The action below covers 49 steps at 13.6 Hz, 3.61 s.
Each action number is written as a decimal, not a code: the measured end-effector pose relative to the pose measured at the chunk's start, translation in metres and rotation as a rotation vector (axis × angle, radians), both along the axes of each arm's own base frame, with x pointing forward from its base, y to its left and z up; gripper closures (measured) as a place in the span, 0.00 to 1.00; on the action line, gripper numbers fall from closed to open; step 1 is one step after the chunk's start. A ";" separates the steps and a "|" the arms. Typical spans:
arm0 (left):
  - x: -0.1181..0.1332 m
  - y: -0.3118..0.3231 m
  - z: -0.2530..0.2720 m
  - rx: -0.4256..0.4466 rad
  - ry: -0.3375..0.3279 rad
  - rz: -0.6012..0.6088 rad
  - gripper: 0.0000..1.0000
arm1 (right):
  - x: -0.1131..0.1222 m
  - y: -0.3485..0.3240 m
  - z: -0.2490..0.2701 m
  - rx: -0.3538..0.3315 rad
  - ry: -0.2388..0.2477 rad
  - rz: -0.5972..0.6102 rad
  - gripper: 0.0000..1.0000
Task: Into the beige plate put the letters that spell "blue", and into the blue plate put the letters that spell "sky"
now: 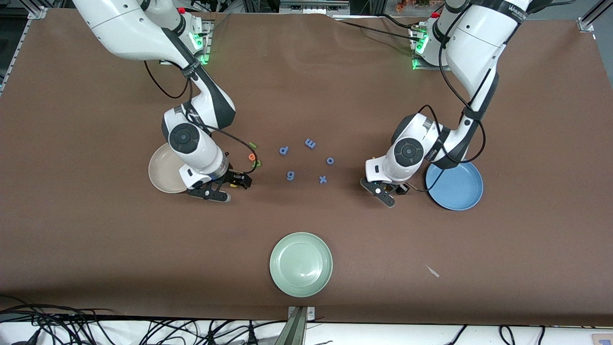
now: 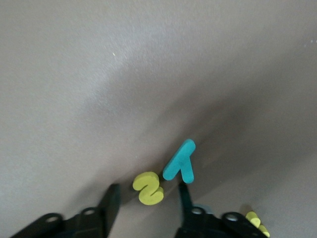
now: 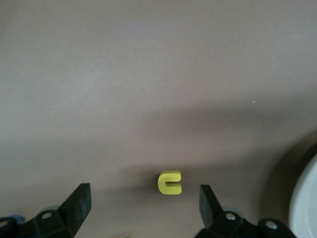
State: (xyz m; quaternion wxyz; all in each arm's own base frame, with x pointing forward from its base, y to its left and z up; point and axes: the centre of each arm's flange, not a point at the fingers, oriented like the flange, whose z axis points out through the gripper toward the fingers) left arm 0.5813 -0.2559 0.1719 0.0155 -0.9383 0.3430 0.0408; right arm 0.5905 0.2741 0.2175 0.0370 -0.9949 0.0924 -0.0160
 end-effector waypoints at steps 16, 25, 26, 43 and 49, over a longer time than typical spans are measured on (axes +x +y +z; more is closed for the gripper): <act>0.040 0.121 0.100 0.228 0.007 0.037 0.78 | -0.020 -0.007 -0.038 -0.008 -0.019 0.040 0.72; 0.054 0.216 0.035 0.172 0.042 0.042 0.54 | -0.007 -0.095 0.055 -0.203 0.103 0.261 0.74; 0.058 0.209 0.043 0.169 0.030 0.032 0.44 | -0.010 -0.113 0.063 -0.218 0.116 0.283 0.74; 0.016 -0.059 0.031 0.082 0.077 -0.186 0.00 | -0.106 0.027 0.027 -0.124 0.104 -0.034 0.27; 0.015 -0.056 -0.002 0.060 0.089 -0.181 0.19 | -0.124 0.058 -0.018 -0.084 0.135 -0.121 0.22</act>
